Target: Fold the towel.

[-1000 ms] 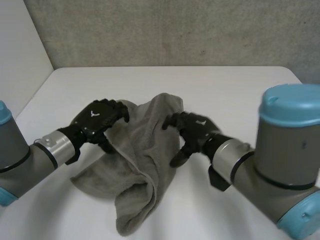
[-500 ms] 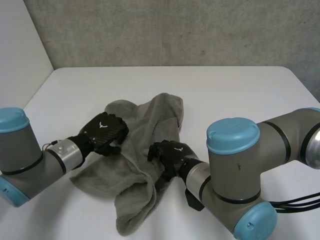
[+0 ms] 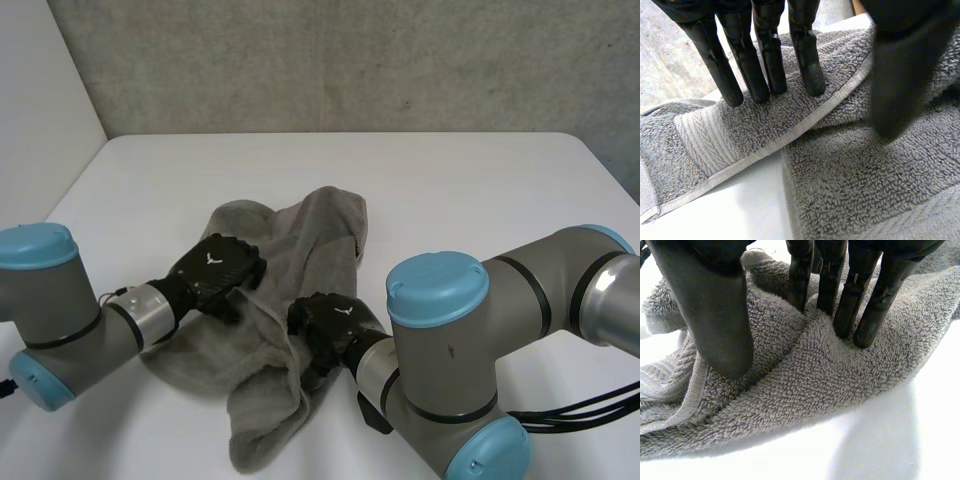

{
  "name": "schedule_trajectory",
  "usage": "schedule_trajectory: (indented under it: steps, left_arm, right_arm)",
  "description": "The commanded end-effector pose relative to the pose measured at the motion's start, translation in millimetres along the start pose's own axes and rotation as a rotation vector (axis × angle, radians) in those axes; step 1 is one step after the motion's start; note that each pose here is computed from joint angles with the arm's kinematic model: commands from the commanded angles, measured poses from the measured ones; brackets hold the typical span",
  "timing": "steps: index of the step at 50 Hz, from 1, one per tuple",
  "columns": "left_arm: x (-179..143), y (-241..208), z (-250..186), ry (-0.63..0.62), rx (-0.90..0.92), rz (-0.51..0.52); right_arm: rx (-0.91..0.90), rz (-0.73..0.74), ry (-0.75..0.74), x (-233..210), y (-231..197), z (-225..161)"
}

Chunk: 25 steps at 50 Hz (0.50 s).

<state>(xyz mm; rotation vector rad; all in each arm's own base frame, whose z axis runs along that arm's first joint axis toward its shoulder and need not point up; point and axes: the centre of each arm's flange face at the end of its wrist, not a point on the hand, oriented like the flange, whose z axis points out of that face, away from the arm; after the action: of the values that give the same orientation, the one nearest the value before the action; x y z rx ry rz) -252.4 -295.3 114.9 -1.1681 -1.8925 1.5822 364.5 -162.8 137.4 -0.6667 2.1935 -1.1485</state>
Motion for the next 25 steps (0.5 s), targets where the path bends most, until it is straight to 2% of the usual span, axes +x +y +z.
schedule_trajectory:
  steps: [1, 17, 25]
  left_arm:
    - [3, -1, 4, 0.011, 0.008, 0.008]
    - [14, -10, 9, 0.025, 0.053, 0.04]
    - [23, -19, 17, 0.034, 0.126, 0.096]
  right_arm:
    - [0.0, -0.003, 0.0, 0, 0, 0]
    - [-0.014, 0.0, 0.006, 3, 3, -1]
    - [-0.009, 0.001, 0.01, 4, 1, -1]
